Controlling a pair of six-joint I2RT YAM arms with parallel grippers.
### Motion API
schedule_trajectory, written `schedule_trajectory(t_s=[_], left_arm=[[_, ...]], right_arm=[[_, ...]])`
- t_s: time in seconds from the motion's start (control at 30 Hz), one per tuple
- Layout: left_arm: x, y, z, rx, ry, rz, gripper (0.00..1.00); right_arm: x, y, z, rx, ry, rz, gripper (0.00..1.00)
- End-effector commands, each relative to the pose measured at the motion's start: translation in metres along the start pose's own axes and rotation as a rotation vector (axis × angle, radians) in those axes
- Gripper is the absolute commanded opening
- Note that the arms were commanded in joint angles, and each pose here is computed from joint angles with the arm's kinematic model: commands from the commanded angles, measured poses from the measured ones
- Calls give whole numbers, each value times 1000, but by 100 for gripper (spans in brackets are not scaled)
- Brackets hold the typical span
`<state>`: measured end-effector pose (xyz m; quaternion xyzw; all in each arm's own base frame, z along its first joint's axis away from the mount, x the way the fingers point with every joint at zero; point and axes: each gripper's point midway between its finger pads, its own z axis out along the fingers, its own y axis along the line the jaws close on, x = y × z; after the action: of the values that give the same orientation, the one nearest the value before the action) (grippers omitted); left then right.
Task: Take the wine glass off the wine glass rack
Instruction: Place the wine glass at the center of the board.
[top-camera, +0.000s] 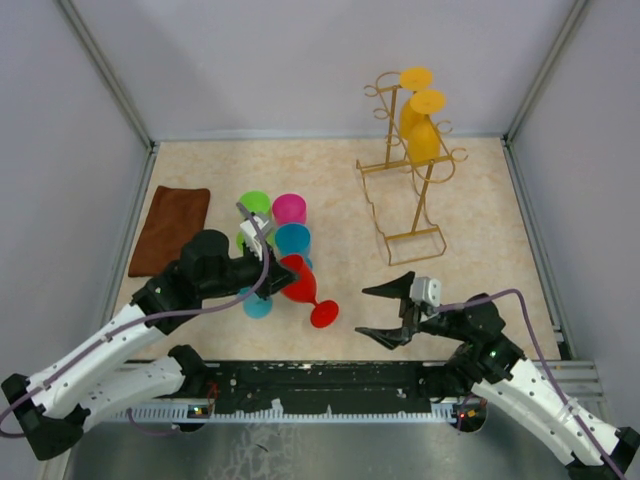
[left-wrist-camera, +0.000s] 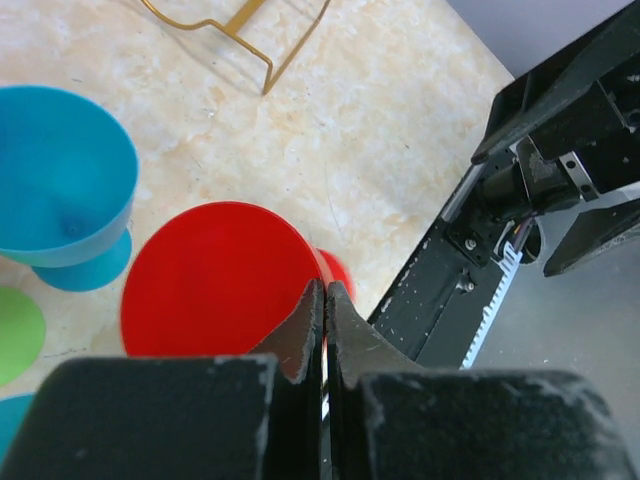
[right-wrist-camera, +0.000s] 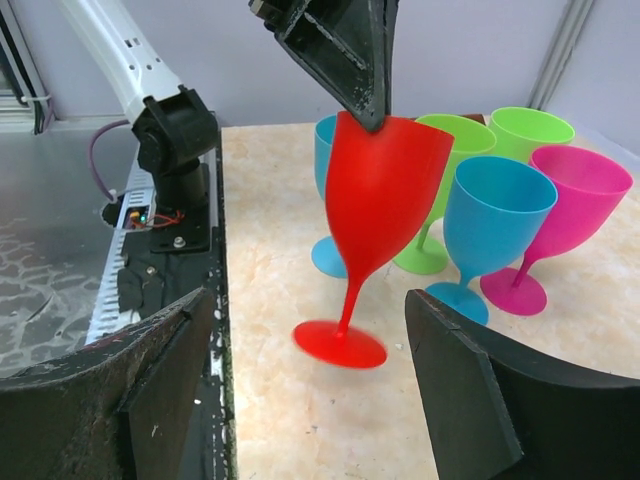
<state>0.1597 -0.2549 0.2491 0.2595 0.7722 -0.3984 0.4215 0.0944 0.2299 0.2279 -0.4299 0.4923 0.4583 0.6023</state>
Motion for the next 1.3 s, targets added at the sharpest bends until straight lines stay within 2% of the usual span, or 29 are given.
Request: schedule_trajectory(t_s=[0.0, 0.3, 0.47, 0.7, 1.1, 1.17, 1.27], left_arm=[[8, 4, 6, -9, 26, 0, 0], [31, 14, 28, -105, 98, 14, 0], [32, 28, 30, -237, 59, 39, 0], [24, 36, 29, -309, 1, 78, 0], [40, 44, 39, -433, 91, 157, 0], [39, 41, 39, -421, 89, 157, 3], [37, 34, 39, -389, 82, 141, 12]], right_arm=[[-32, -7, 1, 34, -80, -54, 77], [-28, -18, -1, 94, -56, -57, 77], [-27, -24, -2, 129, -48, -59, 78], [-23, -32, -3, 176, -34, -59, 79], [-20, -38, -5, 209, -19, -56, 79], [-20, -38, -5, 213, -19, -56, 79], [-20, -38, -5, 214, -18, -55, 80]])
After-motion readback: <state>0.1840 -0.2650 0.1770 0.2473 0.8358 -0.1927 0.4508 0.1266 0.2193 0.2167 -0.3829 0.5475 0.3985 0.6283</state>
